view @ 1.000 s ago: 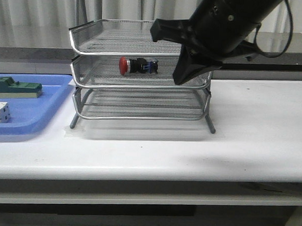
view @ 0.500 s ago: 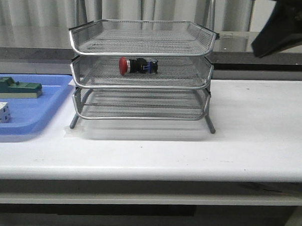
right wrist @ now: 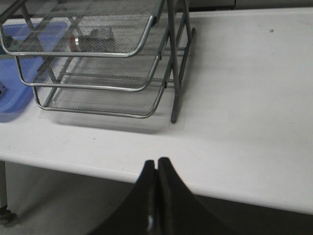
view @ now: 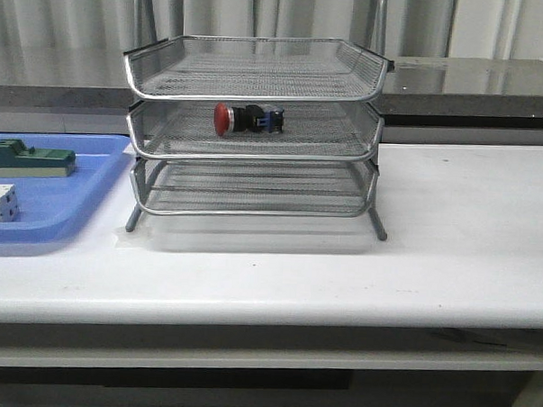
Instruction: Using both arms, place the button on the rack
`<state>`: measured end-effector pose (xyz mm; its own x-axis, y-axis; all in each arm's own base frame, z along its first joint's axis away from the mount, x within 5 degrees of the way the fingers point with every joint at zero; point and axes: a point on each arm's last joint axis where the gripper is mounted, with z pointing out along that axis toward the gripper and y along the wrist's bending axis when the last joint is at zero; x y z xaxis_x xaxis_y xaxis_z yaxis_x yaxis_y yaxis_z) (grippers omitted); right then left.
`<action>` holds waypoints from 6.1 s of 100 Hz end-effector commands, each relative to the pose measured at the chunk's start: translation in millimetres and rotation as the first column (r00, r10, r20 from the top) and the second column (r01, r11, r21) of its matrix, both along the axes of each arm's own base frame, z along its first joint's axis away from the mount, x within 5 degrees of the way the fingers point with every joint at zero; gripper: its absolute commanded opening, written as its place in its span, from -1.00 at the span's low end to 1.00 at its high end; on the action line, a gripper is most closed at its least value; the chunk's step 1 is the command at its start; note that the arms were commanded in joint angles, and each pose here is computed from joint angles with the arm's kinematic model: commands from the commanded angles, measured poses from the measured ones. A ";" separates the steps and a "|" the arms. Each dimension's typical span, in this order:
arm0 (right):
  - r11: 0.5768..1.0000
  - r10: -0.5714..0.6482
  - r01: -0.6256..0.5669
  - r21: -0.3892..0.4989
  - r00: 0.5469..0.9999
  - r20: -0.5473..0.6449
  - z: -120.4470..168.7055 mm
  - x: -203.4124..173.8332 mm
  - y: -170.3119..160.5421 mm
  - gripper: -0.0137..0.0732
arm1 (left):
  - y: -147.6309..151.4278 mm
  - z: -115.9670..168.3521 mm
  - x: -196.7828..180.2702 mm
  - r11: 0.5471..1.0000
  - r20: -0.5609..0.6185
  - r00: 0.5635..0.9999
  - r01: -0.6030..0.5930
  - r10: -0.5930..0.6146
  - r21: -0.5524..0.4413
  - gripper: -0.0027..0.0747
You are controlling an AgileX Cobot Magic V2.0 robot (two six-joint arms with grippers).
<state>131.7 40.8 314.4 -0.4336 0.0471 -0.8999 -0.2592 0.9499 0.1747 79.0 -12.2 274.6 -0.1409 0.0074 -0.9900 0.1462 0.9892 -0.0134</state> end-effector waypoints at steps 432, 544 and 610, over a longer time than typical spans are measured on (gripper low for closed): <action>0.976 -0.214 0.207 0.071 0.833 0.510 -101.5 -78.2 -35.5 -0.82 | 6.1 -45.8 -22.0 0.999 0.259 0.965 -0.043 0.037 0.018 -0.99; 0.976 -0.214 0.207 0.071 0.833 0.510 -101.5 -78.2 -35.5 -0.82 | 11.6 -72.5 -23.6 0.991 0.260 0.956 -0.135 0.135 -0.018 -0.99; 0.976 -0.214 0.207 0.071 0.833 0.510 -101.5 -78.2 -35.5 -0.82 | 11.6 -72.5 -23.6 0.991 0.260 0.956 -0.135 0.135 -0.018 -0.99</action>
